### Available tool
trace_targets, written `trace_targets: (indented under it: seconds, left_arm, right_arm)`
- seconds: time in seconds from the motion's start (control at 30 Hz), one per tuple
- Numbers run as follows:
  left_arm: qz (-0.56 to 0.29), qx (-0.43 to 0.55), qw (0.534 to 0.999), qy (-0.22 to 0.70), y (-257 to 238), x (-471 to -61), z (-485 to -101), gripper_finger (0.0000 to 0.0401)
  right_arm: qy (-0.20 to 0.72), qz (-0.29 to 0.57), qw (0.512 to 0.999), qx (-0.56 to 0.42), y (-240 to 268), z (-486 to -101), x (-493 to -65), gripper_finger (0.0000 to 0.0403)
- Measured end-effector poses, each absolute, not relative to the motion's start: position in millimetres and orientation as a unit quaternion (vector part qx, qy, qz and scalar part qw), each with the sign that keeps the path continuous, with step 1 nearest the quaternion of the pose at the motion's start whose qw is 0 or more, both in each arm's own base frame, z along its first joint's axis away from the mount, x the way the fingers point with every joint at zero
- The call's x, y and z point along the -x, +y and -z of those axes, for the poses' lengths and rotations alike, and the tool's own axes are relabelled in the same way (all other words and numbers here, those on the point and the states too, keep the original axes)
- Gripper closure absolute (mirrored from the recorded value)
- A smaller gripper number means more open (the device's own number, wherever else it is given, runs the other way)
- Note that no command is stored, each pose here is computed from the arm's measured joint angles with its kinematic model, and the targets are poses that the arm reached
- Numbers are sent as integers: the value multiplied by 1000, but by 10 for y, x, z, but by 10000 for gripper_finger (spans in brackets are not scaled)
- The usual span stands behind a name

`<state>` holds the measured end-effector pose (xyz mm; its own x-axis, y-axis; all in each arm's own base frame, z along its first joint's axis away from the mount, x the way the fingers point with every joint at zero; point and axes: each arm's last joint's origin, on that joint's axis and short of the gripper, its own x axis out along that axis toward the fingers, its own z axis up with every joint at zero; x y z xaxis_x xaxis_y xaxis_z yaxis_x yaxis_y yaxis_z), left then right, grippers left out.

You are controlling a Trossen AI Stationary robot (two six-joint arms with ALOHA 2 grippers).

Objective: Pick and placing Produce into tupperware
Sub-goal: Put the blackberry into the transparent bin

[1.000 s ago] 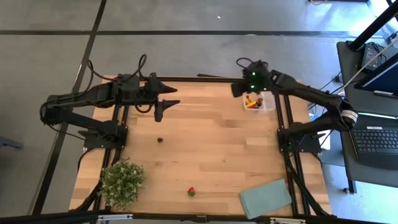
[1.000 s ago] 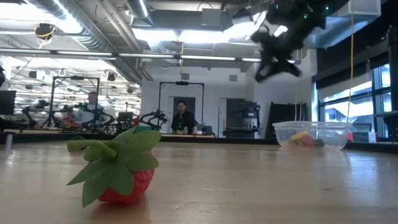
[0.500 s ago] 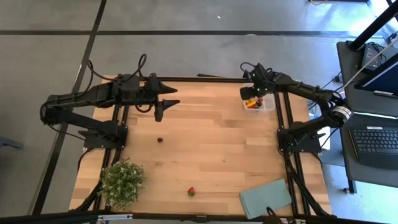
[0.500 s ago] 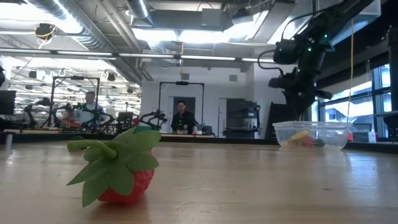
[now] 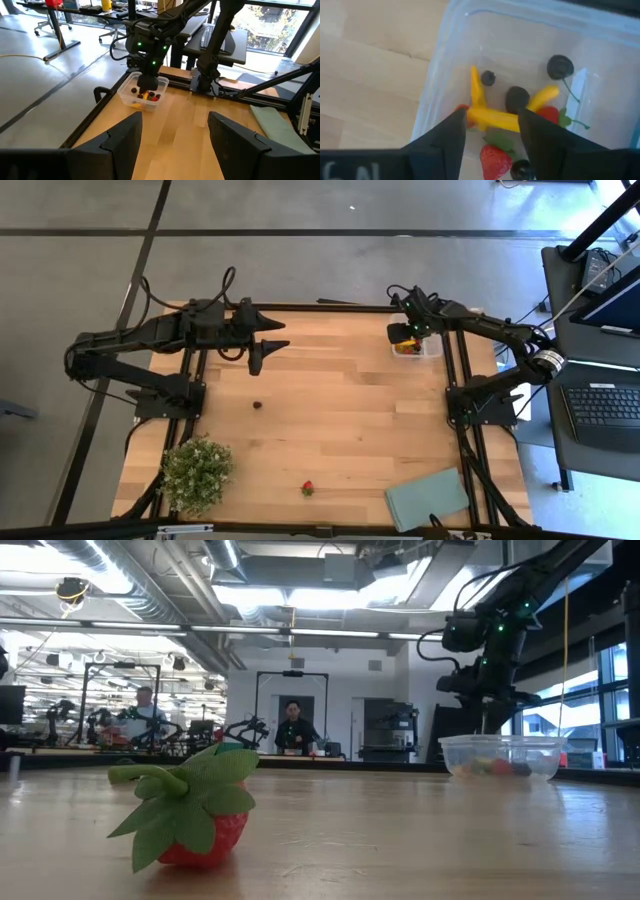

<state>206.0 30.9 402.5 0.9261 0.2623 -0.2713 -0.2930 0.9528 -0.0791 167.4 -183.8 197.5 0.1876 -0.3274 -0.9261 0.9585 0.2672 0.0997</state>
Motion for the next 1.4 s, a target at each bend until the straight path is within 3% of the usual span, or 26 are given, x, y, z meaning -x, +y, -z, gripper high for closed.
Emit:
trace_targets:
  seconds: [0.23, 0.43, 0.7, 0.97, 1.17, 1.3, 1.4]
  left_arm:
    - [-142, 59, 978, 138, 309, -2054, -4012, 181]
    - [-144, 59, 971, 181, 305, -2028, -3933, 181]
    - [-92, 68, 965, 238, 265, -1991, -3837, 181]
    - [-82, 73, 938, 330, 244, -1929, -3671, 181]
    - [-85, 30, 886, 455, 163, -2079, -3374, 181]
    - [-128, 98, 838, 521, 148, -2317, -3099, 181]
    - [-135, 85, 788, 594, 147, -2455, -2843, 181]
  right_arm:
    - [415, 462, 703, -346, -1885, -2056, -1726, 160]
    - [357, 377, 789, -328, -1830, -2418, -1972, 118]
    - [332, 234, 887, -222, -1359, -2807, -2431, 112]
    - [302, 182, 918, -182, -861, -2881, -2719, 112]
    - [285, 184, 928, -156, -655, -2915, -2800, 112]
    - [278, 178, 931, -154, -596, -2927, -2822, 111]
    - [273, 178, 931, -163, -582, -2933, -2830, 111]
